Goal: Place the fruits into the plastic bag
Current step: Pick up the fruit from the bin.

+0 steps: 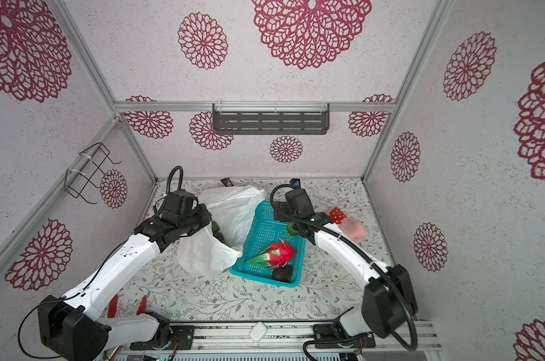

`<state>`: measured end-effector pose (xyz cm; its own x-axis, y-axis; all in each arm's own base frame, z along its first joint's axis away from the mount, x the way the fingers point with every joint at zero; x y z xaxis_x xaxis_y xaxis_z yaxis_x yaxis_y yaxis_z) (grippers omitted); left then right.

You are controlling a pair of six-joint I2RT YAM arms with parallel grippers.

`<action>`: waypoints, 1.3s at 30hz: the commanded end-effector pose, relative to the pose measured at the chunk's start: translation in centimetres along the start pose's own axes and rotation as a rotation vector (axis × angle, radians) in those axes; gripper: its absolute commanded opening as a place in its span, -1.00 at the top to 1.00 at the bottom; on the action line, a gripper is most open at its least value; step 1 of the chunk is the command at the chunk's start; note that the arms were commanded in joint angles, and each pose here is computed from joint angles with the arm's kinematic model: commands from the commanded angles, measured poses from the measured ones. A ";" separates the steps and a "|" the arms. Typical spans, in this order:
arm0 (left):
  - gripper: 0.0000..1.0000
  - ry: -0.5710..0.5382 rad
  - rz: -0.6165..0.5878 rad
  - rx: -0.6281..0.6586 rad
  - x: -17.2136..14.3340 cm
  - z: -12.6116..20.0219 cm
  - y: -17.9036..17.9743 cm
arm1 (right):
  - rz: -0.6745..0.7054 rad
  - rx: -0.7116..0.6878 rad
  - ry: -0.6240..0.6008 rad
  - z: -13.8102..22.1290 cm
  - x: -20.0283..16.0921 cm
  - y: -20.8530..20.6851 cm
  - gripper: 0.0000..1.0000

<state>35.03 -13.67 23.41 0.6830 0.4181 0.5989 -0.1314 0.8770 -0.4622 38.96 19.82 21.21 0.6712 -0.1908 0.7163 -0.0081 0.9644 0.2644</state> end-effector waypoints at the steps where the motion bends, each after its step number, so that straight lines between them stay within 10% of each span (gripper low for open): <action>1: 1.00 -0.016 0.018 -0.002 0.4 0.0 0.0 | 0.016 -0.182 0.163 -1.6 -2.9 -2.8 -0.79; 23: 1.00 -0.040 0.002 0.022 0.7 0.9 0.5 | 0.048 -0.273 0.370 -10.0 -8.2 -4.0 -0.74; 39: 1.00 -0.028 0.002 0.019 0.7 0.4 0.3 | 0.024 -0.200 0.392 -9.9 -9.6 -3.5 -0.10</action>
<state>34.93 -13.26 23.74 0.6699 0.4217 0.6110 -0.1389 0.8797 -0.4549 39.77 20.11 5.72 0.9160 -0.0941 0.3899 0.0785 0.9953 0.0560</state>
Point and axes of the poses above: each gripper's point midway between its finger pads, its own z axis back along the fingers, its own y axis along the line the jaws close on, x = y × z, the point moved 1 cm from there along z, back along the fingers, and after that the axes turned 10 degrees about -z, right-handed, at the moved point
